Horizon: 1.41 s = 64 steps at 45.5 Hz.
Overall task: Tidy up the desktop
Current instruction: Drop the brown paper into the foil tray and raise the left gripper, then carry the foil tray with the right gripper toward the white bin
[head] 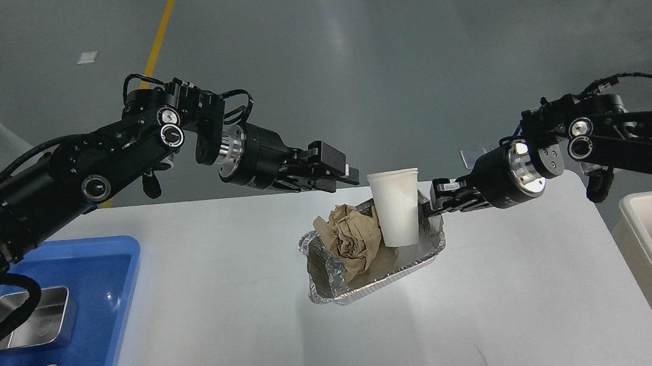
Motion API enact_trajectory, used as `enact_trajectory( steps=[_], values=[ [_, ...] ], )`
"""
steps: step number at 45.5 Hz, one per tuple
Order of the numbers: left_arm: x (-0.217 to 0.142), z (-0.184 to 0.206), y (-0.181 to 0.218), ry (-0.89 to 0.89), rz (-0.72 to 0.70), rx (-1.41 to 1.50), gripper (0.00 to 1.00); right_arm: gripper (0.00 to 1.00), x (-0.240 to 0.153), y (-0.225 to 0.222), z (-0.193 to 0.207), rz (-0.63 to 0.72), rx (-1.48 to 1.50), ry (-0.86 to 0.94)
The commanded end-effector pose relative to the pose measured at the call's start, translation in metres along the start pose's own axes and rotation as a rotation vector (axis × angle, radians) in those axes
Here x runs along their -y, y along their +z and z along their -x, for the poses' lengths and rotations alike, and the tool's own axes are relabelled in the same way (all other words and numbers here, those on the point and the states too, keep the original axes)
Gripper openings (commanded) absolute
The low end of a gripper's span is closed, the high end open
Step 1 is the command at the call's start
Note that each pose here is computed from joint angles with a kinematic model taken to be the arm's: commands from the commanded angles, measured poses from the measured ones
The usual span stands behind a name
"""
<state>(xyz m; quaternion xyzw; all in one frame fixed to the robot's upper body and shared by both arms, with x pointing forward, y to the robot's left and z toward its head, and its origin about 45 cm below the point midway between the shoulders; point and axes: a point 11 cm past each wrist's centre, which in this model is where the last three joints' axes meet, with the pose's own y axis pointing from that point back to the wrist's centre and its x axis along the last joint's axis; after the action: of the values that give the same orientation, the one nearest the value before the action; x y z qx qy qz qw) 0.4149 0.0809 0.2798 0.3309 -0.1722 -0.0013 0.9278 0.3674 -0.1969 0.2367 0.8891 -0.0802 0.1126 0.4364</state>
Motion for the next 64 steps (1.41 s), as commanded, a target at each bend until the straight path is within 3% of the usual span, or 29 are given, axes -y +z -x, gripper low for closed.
enact_trajectory(
  steps=[1, 26, 46, 64],
  values=[
    [-0.001, -0.002, 0.002, 0.009, 0.015, -0.01, 0.7, 0.0, 0.0, 0.001, -0.001, 0.001, 0.002, 0.004],
    [-0.019, -0.015, 0.004, 0.073, 0.05, -0.048, 0.73, 0.0, -0.004, 0.002, -0.003, -0.045, 0.098, 0.02],
    [-0.105, -0.063, -0.029, 0.423, 0.141, -0.255, 0.74, 0.0, -0.039, 0.03, -0.052, -0.138, 0.378, 0.223],
    [-0.182, -0.077, -0.062, 0.686, 0.207, -0.395, 0.74, 0.0, -0.109, 0.08, -0.084, -0.242, 0.647, 0.475]
  ],
)
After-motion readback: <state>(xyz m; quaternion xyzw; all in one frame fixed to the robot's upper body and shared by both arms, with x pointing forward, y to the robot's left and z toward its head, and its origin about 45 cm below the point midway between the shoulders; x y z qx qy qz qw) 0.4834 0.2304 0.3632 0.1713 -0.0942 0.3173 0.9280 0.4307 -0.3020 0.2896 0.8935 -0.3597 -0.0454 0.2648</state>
